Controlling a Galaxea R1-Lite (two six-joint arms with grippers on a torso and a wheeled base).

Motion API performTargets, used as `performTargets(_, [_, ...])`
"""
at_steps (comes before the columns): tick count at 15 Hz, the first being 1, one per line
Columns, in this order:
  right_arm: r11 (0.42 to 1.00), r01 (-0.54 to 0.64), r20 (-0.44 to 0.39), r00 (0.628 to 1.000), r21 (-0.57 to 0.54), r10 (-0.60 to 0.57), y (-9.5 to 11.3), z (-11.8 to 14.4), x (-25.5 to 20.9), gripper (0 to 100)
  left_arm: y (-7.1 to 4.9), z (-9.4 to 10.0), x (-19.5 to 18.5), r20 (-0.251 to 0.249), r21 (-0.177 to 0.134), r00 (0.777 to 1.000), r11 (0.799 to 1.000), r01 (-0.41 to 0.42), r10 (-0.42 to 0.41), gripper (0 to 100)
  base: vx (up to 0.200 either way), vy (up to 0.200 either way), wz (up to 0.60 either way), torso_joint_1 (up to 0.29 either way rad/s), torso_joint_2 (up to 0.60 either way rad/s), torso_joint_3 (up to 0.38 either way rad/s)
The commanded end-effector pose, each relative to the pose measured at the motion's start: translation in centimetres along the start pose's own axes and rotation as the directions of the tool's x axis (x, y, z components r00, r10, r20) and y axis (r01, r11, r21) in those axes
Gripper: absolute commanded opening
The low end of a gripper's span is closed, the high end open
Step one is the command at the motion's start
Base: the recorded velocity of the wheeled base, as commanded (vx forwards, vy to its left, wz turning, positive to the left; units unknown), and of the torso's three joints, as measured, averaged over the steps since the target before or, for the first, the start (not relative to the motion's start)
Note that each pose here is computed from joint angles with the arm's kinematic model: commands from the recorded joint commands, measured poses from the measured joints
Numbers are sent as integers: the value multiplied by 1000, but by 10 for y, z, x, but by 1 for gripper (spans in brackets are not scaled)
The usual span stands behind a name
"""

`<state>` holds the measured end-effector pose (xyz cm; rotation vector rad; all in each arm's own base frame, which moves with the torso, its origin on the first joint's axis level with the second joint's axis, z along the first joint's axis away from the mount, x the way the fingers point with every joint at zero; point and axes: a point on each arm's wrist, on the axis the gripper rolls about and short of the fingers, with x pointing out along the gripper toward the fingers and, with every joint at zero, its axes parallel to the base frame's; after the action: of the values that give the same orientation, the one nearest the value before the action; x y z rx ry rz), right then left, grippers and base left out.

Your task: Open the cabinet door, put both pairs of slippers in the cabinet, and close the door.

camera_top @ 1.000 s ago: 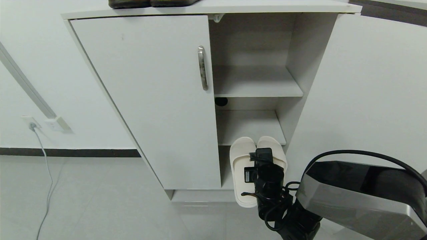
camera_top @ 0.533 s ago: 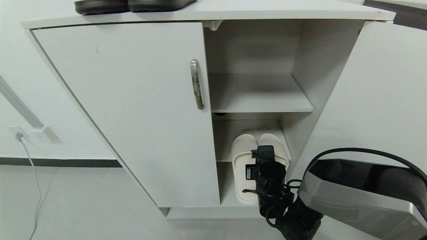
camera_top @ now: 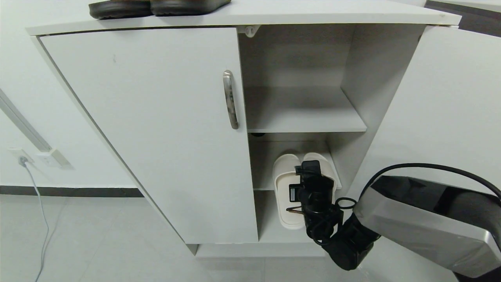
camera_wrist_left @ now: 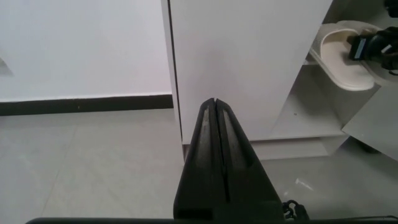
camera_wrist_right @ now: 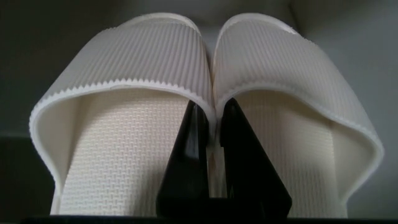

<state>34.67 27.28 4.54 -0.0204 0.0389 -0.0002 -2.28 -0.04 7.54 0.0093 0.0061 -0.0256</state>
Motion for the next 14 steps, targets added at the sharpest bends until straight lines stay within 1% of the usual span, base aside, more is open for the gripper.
performTargets(1, [1000,4,4,1000,19,-5,1,15,24,0,0,0,0,-2,0,1000,1000,-1,1,0,0,0,0,0,0,0])
performTargets(2, [1000,-2,-27,1000,13,3,2,17,34,0,0,0,0,-1,0,1000,1000,1,-1,0,0,0,0,0,0,0])
performTargets(3, [1000,-3,-36,999,14,4,2,17,43,0,0,0,0,-2,0,1000,1000,-1,1,0,0,0,0,0,0,0])
performTargets(10, [999,32,2,999,44,-32,6,17,83,0,0,0,0,-1,0,1000,1000,1,-1,0,0,0,0,0,0,0])
performTargets(12, [999,0,18,1000,53,-1,4,20,90,0,0,0,0,-1,0,1000,1000,1,-1,0,0,0,0,0,0,0])
performTargets(14, [999,3,27,1000,53,-5,3,24,92,0,0,0,0,-1,0,1000,1000,1,-1,0,0,0,0,0,0,0])
